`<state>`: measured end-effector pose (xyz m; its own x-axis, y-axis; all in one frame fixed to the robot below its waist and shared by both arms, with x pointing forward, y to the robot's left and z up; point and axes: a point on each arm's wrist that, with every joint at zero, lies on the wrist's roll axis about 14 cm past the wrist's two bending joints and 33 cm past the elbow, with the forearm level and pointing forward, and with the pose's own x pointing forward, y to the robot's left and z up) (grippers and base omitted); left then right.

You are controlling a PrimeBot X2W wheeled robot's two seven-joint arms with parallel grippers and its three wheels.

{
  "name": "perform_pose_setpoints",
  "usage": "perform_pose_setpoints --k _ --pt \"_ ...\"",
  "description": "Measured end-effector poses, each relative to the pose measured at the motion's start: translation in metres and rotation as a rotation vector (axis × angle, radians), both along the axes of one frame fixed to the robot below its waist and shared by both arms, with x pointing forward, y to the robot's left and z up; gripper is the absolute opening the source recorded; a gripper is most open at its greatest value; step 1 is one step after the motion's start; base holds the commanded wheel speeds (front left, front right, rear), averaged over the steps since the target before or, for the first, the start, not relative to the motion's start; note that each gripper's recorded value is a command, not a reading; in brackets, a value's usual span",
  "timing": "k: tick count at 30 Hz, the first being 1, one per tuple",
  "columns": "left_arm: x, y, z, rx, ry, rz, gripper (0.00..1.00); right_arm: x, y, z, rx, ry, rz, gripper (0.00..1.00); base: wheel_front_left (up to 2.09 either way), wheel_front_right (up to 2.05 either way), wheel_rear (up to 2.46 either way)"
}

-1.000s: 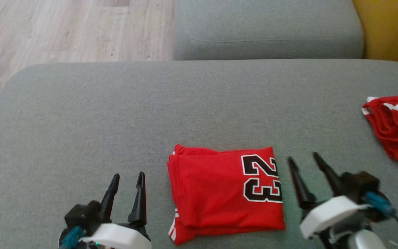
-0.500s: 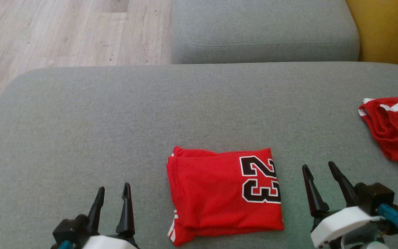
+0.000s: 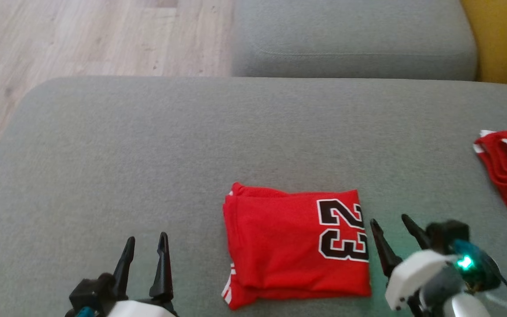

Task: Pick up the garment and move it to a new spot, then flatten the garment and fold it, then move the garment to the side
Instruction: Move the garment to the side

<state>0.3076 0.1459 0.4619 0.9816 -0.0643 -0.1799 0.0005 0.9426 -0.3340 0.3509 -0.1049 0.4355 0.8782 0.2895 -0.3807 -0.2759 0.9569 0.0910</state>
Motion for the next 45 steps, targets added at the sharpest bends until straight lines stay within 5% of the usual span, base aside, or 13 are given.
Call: perform_pose_setpoints --k 13,17,26,33,45 --pt "-0.010 0.024 -0.016 -0.006 0.058 0.094 1.00 0.007 0.035 -0.067 -0.047 0.381 0.124 1.00 0.00 0.00 0.00" --pt "-0.009 0.027 -0.020 -0.012 0.070 0.115 1.00 0.015 0.049 -0.067 -0.002 0.409 0.154 0.00 0.00 0.00 0.00" --pt "0.012 0.006 -0.017 0.001 0.048 0.021 1.00 0.036 0.025 -0.048 -0.011 0.287 0.093 0.00 0.00 0.00 0.00" --pt "0.047 -0.042 -0.002 -0.001 -0.014 -0.148 1.00 0.060 -0.061 -0.006 -0.073 0.132 -0.103 0.00 0.00 0.00 0.00" --pt "0.092 -0.148 -0.007 -0.008 -0.021 -0.498 1.00 0.025 -0.188 0.021 -0.134 0.083 -0.444 0.00 0.00 0.00 0.00"
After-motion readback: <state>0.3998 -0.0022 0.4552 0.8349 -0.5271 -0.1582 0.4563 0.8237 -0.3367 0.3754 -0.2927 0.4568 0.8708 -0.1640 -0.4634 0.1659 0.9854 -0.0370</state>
